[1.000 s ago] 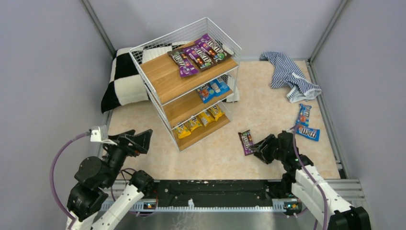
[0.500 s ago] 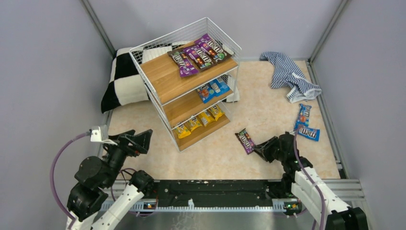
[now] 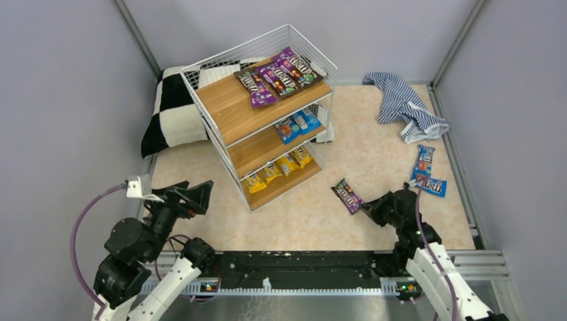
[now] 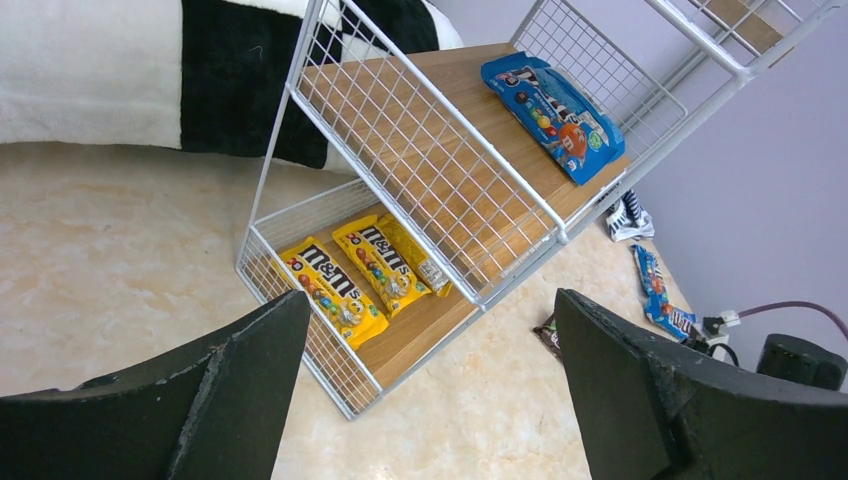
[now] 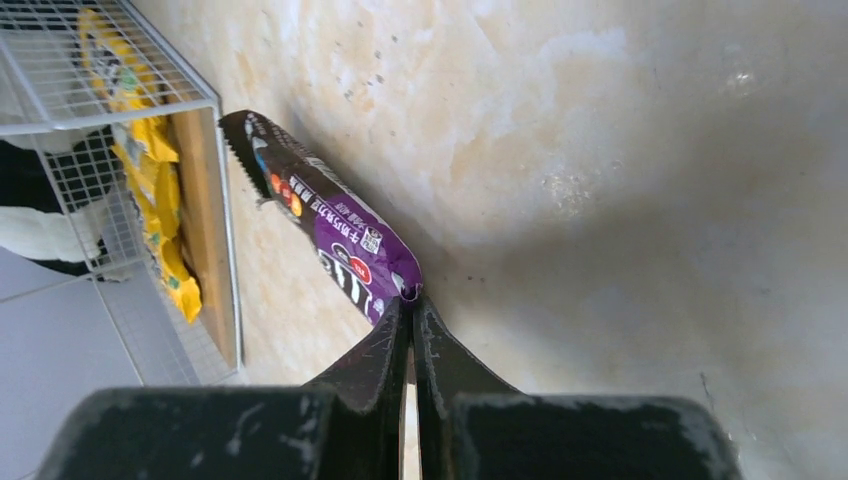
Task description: Place and organize the candy bags onto the shelf
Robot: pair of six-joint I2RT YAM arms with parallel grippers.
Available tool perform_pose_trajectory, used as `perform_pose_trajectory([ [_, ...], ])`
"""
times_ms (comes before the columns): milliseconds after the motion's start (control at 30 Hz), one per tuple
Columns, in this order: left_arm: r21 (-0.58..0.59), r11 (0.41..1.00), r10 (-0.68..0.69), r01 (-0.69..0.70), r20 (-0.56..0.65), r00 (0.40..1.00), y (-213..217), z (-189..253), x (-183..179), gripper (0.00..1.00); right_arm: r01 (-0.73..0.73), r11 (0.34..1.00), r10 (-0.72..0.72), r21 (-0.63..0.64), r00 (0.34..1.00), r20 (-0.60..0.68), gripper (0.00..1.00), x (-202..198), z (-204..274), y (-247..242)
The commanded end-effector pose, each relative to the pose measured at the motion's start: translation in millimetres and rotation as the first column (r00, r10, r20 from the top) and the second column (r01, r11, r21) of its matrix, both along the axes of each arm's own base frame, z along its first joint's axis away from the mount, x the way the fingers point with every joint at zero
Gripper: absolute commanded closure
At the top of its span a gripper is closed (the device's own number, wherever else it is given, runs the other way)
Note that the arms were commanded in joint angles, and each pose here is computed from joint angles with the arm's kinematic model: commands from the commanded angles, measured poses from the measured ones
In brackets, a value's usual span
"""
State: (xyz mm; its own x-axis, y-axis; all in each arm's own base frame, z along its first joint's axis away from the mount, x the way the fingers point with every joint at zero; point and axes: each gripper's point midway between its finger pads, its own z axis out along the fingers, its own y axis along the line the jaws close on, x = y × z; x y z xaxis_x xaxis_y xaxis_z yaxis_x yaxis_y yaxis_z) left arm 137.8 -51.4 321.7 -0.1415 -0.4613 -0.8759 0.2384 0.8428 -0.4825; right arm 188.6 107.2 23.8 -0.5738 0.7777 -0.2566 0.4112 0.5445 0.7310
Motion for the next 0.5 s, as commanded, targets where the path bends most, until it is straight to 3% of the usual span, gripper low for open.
perform_pose_trajectory([
  [0,-0.028,0.999,-0.022,0.022,0.028,0.999,-5,14,0,0.02,0.126,0.991,-0.122,-0.042,0.988,0.093,1.0,14,51,-22],
  [167,-0.034,0.999,-0.028,0.029,0.031,0.999,-6,15,-1,0.02,0.225,0.97,-0.176,-0.088,0.909,0.378,1.0,23,146,-48],
  [300,-0.037,0.999,-0.032,0.033,0.034,0.999,-6,16,-1,0.02,0.276,0.946,-0.155,-0.168,0.843,0.515,1.0,20,213,-65],
  [467,-0.042,0.998,-0.04,0.042,0.04,0.998,-8,18,-2,0.02,0.122,0.967,0.051,-0.225,0.77,0.636,1.0,27,306,-37],
])
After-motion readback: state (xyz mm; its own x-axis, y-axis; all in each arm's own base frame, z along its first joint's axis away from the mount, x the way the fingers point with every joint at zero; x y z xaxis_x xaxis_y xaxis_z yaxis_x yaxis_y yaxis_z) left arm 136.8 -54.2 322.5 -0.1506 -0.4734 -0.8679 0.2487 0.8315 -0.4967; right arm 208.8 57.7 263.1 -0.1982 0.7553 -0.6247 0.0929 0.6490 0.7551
